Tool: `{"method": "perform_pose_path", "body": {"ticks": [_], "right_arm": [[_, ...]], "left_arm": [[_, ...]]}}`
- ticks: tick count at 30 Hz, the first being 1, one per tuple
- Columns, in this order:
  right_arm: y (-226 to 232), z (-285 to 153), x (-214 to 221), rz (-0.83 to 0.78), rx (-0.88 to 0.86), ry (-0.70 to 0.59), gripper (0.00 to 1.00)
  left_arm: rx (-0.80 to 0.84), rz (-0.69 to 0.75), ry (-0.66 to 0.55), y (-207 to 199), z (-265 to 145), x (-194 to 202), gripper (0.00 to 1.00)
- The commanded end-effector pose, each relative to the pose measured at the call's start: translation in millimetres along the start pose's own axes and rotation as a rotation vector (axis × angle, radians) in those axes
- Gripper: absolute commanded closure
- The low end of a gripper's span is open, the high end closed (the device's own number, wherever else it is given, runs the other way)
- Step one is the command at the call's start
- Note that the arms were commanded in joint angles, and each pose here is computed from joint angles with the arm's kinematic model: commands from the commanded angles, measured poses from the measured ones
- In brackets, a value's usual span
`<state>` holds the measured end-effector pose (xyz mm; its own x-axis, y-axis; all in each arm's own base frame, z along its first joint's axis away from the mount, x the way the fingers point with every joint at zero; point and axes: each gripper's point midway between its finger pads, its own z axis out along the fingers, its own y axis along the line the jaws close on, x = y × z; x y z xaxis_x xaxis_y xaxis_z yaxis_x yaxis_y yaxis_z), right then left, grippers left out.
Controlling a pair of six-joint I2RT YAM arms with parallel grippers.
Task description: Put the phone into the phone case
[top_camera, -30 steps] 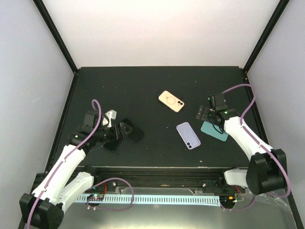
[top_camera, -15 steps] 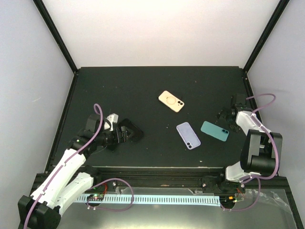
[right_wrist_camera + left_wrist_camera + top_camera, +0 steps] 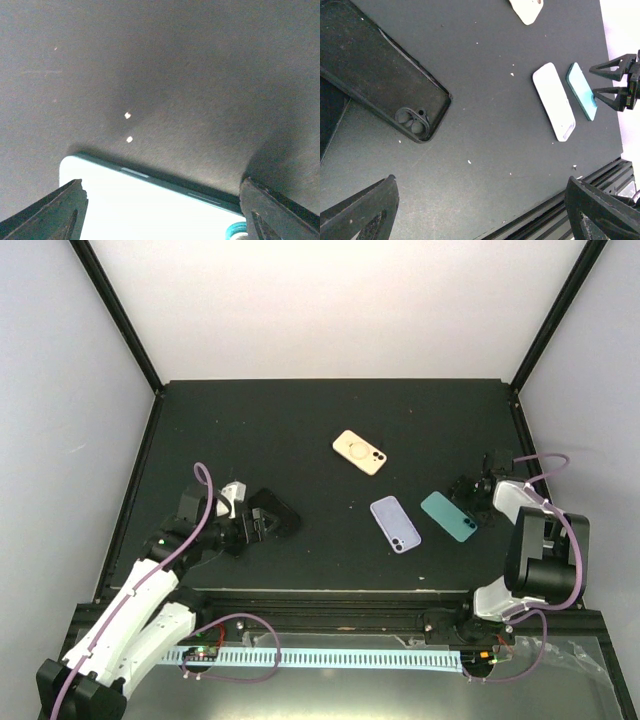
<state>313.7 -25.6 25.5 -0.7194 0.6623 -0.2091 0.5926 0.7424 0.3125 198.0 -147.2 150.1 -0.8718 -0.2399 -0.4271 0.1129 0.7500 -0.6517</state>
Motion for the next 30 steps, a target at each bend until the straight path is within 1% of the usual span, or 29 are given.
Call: {"method": "perform_pose_path", "body": {"ticks": [1,7,14,20,30], "right_arm": [[14,1,31,0.024,-0.105,0.090,0.16],[29,2,59,-0.027,-0.135,0.120,0.16],[54,8,80,-0.147,-0.166,0.152,0.17],[66,17,93,-0.274,-0.104,0.166,0.25],[95,15,151,-0.413,-0.095,0.223,0.28]], "left_arm": [[-0.003,-0.007,-0.016,1,-2,1,0.07],[0.000,-0.019,-0.016,3,-1,4,0.08],[0.000,-0.024,-0.015,3,-3,5,0.08],[-0.002,-0.027,-0.018,3,-4,7,0.08],[-0.008,-0.029,-0.013,3,-4,8,0.08]]}}
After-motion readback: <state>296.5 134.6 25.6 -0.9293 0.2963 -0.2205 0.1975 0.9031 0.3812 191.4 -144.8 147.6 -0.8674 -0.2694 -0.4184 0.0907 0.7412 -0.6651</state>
